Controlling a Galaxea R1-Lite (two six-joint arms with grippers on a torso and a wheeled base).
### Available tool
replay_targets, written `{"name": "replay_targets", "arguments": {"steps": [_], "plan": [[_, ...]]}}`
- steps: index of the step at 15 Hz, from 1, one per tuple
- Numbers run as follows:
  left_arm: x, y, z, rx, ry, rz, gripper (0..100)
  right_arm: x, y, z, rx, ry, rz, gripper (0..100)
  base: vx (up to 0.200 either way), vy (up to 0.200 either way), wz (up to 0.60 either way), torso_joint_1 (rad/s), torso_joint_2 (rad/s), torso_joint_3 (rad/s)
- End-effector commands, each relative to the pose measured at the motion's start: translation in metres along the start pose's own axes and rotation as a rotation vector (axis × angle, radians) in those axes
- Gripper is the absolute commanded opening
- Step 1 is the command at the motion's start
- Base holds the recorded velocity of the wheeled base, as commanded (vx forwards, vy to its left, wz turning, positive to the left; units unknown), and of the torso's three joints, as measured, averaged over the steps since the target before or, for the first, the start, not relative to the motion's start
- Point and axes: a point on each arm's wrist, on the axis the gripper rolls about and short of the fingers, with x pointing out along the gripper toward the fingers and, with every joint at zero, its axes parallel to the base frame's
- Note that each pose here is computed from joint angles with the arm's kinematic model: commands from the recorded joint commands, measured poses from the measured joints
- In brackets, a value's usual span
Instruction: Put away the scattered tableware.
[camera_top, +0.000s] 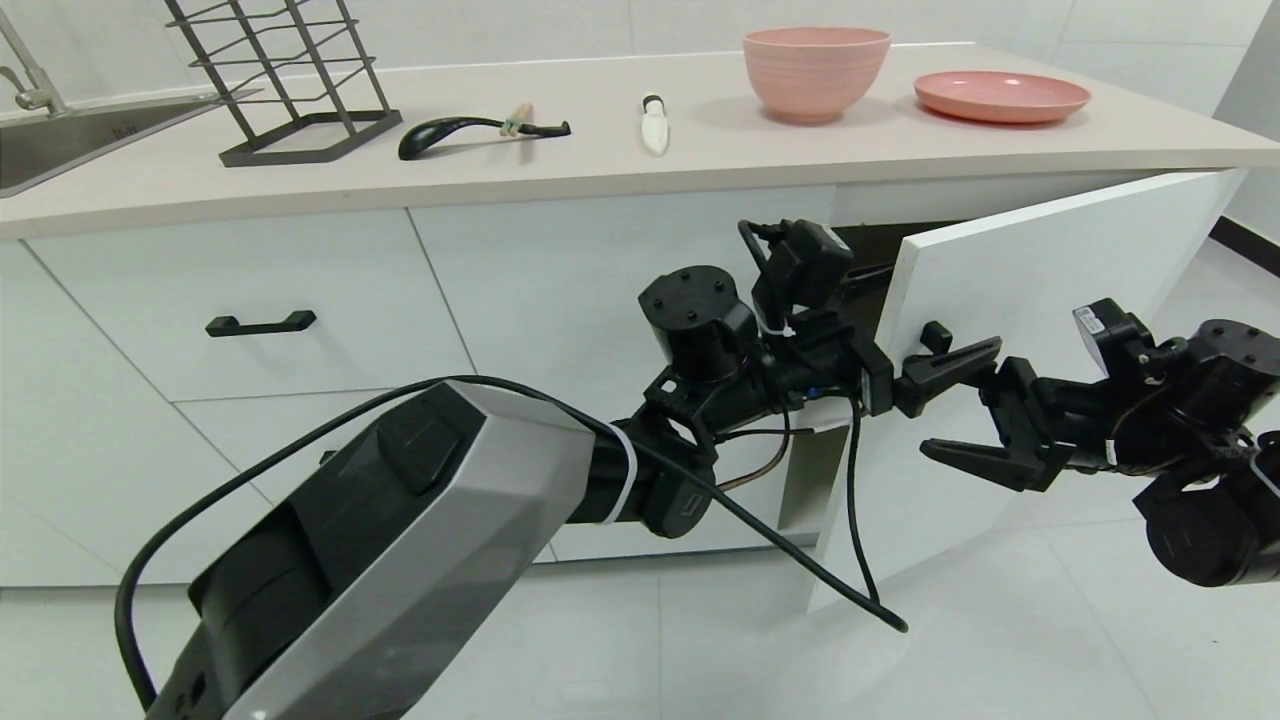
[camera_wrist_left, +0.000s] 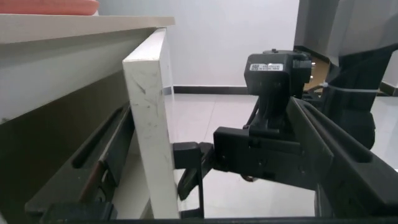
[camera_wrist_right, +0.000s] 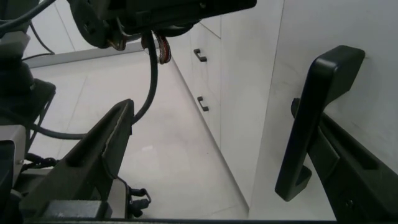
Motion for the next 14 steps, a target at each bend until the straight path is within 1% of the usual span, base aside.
{"name": "replay_targets", "arguments": {"steps": [1, 2, 3, 5, 8, 11, 14], "plan": [[0.006, -0.005, -0.005, -0.022, -0.008, -0.015, 100, 0.005, 0.002, 0.001, -0.006, -0.004, 0.013, 100, 0.000, 0.000, 0.00, 0.000, 0.00, 0.000], [0.008, -0.007, -0.004, -0.037, -0.013, -0.021, 100, 0.005, 0.001, 0.000, -0.006, -0.004, 0.007, 100, 0.000, 0.000, 0.00, 0.000, 0.00, 0.000], [0.009, -0.009, -0.004, -0.043, -0.013, -0.024, 100, 0.004, 0.000, -0.001, -0.003, -0.003, 0.003, 100, 0.000, 0.000, 0.00, 0.000, 0.00, 0.000], [0.013, -0.015, -0.004, -0.049, -0.016, -0.038, 100, -0.010, -0.006, -0.010, -0.002, 0.009, -0.049, 100, 0.000, 0.000, 0.00, 0.000, 0.00, 0.000], [0.020, -0.027, -0.007, -0.071, -0.009, -0.063, 100, -0.036, -0.014, -0.021, 0.024, 0.028, -0.127, 100, 0.000, 0.000, 0.00, 0.000, 0.00, 0.000], [0.023, -0.032, -0.008, -0.111, -0.011, -0.074, 100, -0.042, -0.015, -0.024, 0.020, 0.035, -0.141, 100, 0.000, 0.000, 0.00, 0.000, 0.00, 0.000], [0.022, -0.032, -0.009, -0.112, -0.011, -0.072, 100, -0.043, -0.015, -0.025, 0.021, 0.035, -0.145, 100, 0.000, 0.000, 0.00, 0.000, 0.00, 0.000]]}}
